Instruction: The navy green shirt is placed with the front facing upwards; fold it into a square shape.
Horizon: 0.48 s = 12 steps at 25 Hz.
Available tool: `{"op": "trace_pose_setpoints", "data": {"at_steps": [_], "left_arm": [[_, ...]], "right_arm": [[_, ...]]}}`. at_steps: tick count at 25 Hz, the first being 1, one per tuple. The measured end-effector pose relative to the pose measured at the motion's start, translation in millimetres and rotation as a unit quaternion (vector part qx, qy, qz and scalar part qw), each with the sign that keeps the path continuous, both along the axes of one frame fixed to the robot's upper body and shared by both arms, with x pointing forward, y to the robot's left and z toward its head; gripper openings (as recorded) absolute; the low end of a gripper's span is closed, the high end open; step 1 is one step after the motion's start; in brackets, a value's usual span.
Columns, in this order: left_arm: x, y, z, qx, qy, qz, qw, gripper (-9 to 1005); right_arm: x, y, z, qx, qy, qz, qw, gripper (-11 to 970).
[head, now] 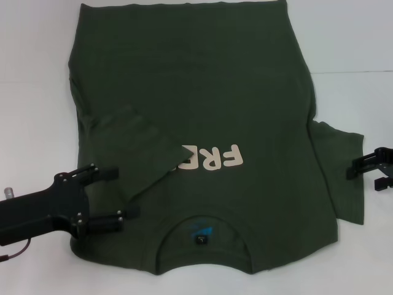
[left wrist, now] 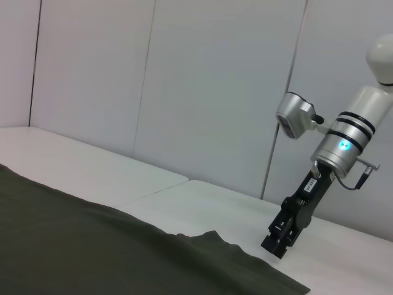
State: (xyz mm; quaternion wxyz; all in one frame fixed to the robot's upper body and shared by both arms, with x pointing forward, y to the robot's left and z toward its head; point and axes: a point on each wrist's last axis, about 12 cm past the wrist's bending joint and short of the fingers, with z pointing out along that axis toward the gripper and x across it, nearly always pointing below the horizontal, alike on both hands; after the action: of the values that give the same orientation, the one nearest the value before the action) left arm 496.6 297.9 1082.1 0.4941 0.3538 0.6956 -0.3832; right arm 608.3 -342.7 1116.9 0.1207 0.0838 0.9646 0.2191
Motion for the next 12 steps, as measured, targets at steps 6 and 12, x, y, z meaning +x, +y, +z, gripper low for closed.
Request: {"op": "trace_pose_setpoints", "data": {"at_steps": [6, 12], "left_arm": [[-0.2, 0.1, -0.1, 0.0, 0.0, 0.0, 1.0, 937], [-0.2, -0.3, -0.2, 0.0, -0.001, 0.0, 1.0, 937]], "right_arm": [[0.5, 2.8, -2.4, 0.001, 0.0, 0.0, 1.0, 773], [1.1, 3.8, -3.2, 0.001, -0.002, 0.0, 1.0, 774]]}}
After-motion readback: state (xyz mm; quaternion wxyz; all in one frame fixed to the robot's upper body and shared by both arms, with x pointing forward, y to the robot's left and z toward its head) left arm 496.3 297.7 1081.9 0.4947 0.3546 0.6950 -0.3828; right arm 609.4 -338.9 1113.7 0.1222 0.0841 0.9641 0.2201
